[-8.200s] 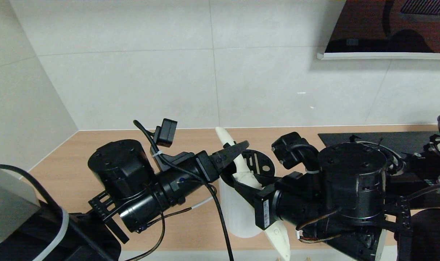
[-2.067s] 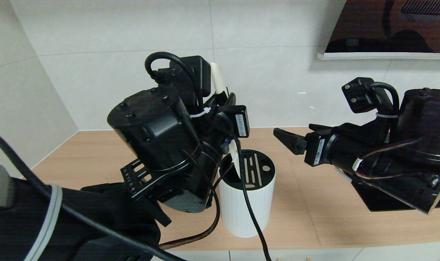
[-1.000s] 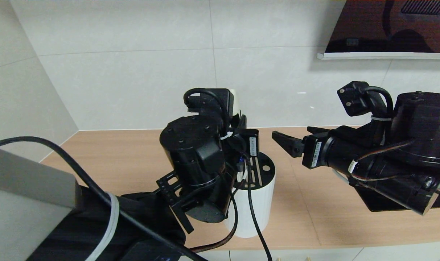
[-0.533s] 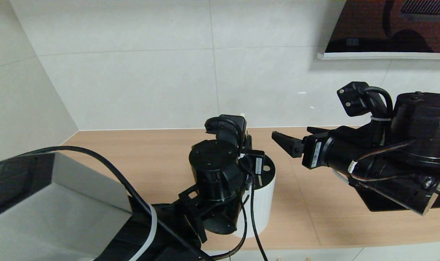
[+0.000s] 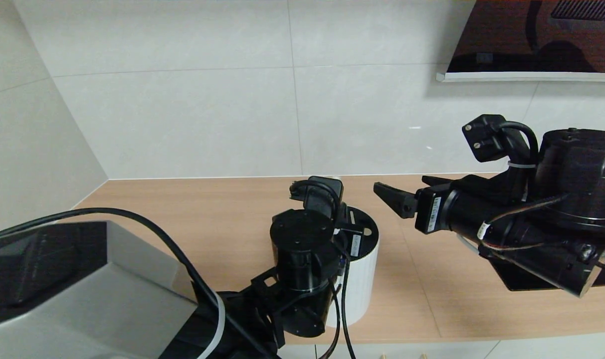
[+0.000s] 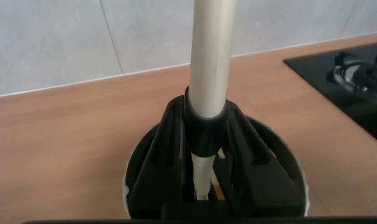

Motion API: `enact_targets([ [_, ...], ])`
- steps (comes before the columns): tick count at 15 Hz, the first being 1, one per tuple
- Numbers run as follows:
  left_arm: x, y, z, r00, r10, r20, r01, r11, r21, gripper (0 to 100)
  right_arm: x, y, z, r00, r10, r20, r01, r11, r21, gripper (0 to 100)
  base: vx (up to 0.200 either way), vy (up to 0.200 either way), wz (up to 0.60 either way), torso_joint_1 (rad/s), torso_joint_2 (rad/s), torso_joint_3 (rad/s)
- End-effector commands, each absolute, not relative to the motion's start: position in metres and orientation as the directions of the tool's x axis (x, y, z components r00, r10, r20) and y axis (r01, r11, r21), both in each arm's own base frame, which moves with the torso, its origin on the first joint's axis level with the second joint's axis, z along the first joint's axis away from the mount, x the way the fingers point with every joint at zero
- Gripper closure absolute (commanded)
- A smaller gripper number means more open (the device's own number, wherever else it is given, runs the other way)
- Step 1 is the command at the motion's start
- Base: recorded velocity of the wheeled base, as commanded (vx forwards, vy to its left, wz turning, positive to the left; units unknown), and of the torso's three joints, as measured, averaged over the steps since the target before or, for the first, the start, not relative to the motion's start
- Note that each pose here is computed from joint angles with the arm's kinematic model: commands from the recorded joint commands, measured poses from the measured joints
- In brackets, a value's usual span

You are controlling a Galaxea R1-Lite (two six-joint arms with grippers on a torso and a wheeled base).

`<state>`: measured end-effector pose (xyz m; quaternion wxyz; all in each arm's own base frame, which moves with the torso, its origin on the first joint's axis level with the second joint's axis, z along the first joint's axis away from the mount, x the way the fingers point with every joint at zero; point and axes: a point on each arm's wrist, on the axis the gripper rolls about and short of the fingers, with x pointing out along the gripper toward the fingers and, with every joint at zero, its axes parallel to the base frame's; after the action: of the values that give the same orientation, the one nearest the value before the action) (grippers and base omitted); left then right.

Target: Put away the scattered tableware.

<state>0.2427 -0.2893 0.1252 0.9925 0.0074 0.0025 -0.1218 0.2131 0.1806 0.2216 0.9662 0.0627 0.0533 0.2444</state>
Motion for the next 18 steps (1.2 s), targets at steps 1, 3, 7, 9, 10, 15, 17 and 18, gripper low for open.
enact_targets([
  [1,0.243,-0.289,0.123,0.970,-0.241,-0.012,0.242,0.970,0.019,100,0.213,0.182,0.220,0.874,0.480,-0.076,-0.467,0.872,0.146,0,0.000,0.000,0.00,0.000,0.00,0.000],
  [3,0.243,-0.290,0.122,0.970,-0.241,-0.014,0.242,0.970,0.021,100,0.214,0.181,0.220,0.875,0.479,-0.076,-0.465,0.873,0.146,0,0.000,0.000,0.00,0.000,0.00,0.000],
  [7,0.243,-0.290,0.122,0.970,-0.241,-0.014,0.242,0.970,0.021,100,0.214,0.182,0.220,0.874,0.479,-0.078,-0.465,0.873,0.146,0,0.000,0.000,0.00,0.000,0.00,0.000],
  [9,0.243,-0.290,0.121,0.970,-0.241,-0.016,0.242,0.970,0.022,100,0.214,0.182,0.220,0.874,0.479,-0.078,-0.465,0.873,0.146,0,0.000,0.000,0.00,0.000,0.00,0.000],
  [10,0.243,-0.290,0.121,0.970,-0.241,-0.016,0.242,0.970,0.022,100,0.214,0.182,0.220,0.874,0.479,-0.078,-0.465,0.873,0.146,0,0.000,0.000,0.00,0.000,0.00,0.000],
  [15,0.242,-0.288,0.125,0.970,-0.241,-0.010,0.242,0.970,0.017,0,0.214,0.182,0.220,0.874,0.479,-0.078,-0.465,0.873,0.146,0,0.000,0.000,0.00,0.000,0.00,0.000],
  [17,0.237,-0.283,0.126,0.970,-0.243,-0.017,0.243,0.970,0.024,0,0.213,0.182,0.220,0.874,0.480,-0.076,-0.467,0.872,0.146,0,0.000,0.000,0.00,0.000,0.00,0.000],
  [18,0.230,-0.279,0.135,0.967,-0.253,-0.004,0.253,0.967,0.024,0,0.214,0.181,0.220,0.875,0.479,-0.076,-0.465,0.873,0.146,0,0.000,0.000,0.00,0.000,0.00,0.000],
])
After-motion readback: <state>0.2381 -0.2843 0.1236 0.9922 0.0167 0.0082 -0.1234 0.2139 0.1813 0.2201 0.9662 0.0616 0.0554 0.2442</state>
